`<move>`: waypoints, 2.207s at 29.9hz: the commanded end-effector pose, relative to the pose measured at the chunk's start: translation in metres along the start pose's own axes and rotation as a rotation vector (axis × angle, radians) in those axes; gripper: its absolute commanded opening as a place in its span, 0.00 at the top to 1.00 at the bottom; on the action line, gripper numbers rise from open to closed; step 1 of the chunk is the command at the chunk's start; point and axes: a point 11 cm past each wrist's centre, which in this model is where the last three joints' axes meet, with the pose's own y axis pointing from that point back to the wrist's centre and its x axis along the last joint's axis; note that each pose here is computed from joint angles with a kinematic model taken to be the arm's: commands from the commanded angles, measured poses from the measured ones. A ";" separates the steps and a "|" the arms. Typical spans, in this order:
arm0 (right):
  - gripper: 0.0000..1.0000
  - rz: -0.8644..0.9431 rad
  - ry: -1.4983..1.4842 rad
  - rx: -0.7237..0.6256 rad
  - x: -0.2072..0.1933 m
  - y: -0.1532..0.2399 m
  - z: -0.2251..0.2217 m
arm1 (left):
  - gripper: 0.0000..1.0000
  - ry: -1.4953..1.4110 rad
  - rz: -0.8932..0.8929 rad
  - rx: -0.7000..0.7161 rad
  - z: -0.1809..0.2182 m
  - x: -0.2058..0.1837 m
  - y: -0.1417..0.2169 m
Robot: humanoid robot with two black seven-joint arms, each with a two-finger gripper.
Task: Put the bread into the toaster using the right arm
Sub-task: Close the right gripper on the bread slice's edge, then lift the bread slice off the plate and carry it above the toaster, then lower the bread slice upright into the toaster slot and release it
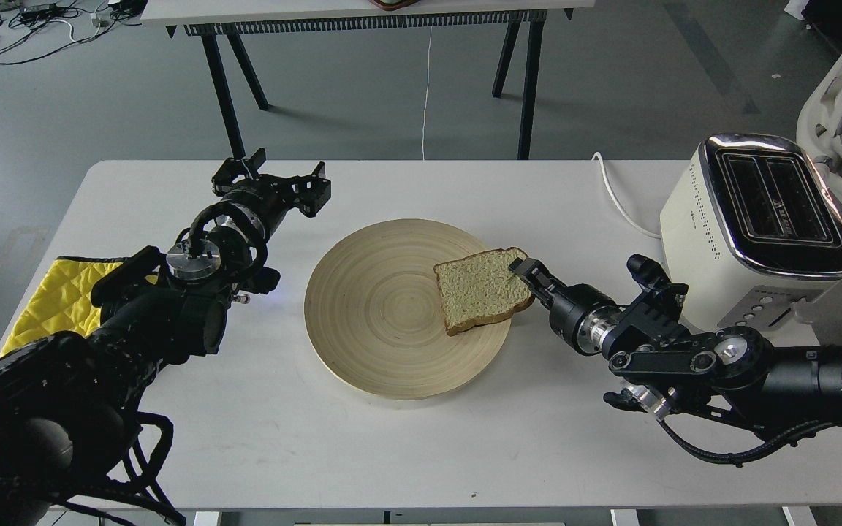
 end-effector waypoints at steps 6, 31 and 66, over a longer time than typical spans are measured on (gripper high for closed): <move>0.93 0.015 -0.021 0.026 0.005 -0.002 -0.013 | 0.00 0.000 0.000 0.000 0.000 0.000 0.000; 0.97 0.402 0.037 0.247 0.229 0.101 -0.137 | 0.00 -0.001 0.000 0.001 0.000 0.000 0.000; 0.97 0.460 0.445 -0.152 0.294 0.218 -0.007 | 0.00 0.000 0.000 0.000 0.000 0.000 0.000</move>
